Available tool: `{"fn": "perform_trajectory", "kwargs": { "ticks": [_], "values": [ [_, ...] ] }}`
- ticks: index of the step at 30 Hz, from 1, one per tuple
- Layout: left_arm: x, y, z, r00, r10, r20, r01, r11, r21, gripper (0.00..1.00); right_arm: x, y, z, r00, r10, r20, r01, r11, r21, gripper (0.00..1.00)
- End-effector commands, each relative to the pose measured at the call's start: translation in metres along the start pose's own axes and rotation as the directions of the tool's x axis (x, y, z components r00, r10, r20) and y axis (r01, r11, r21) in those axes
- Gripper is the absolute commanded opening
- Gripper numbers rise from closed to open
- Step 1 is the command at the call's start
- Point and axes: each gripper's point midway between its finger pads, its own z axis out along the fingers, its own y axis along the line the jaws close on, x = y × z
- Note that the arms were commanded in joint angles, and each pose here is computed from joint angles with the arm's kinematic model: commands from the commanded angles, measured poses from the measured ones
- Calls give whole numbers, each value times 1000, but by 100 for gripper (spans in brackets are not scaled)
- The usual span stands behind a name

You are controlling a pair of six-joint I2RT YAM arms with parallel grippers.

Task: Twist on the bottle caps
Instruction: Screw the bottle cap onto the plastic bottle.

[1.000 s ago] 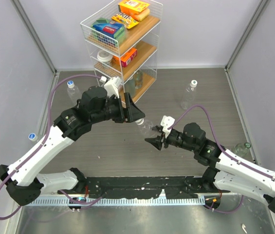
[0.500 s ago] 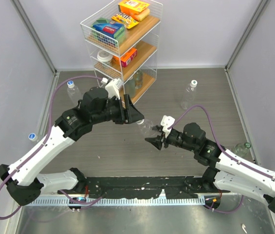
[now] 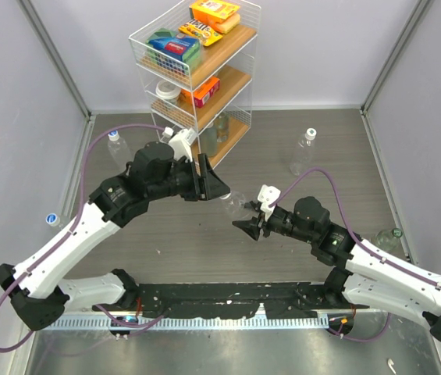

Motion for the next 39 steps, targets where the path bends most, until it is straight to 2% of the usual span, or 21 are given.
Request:
{"fn": "perform_trajectory", "kwargs": {
  "ticks": [1,6,15,20,27,34,39],
  "values": [
    [-13,-16,-13,997,5,73,-9,998,63,55,-20,-4,0,999,-11,53,10,1000,13,1],
    [-17,-19,-17,996,10,91,-17,997,72,56,-19,-1,1,999,-12,51,12,1000,1,1],
    [-6,-20,-6,1000,6,27,-8,995,95,53,-21,-2,-1,998,-12,58,12,1000,5,1],
    [-7,-20,-8,999,2,34,-5,995,95,44,-20,-3,0,998,-10,55,10,1000,7,1],
    [-1,-20,-7,1000,-1,12,0,995,103,39,-24,-4,-1,998,-7,63,6,1000,17,1],
    [-6,-17,-2,997,-18,70,9,993,119,27,-35,-8,4,994,83,76,-87,995,41,1],
    [-9,-17,-1,995,7,95,-19,991,131,22,-40,-12,6,987,148,66,-153,986,66,1]
  ]
}}
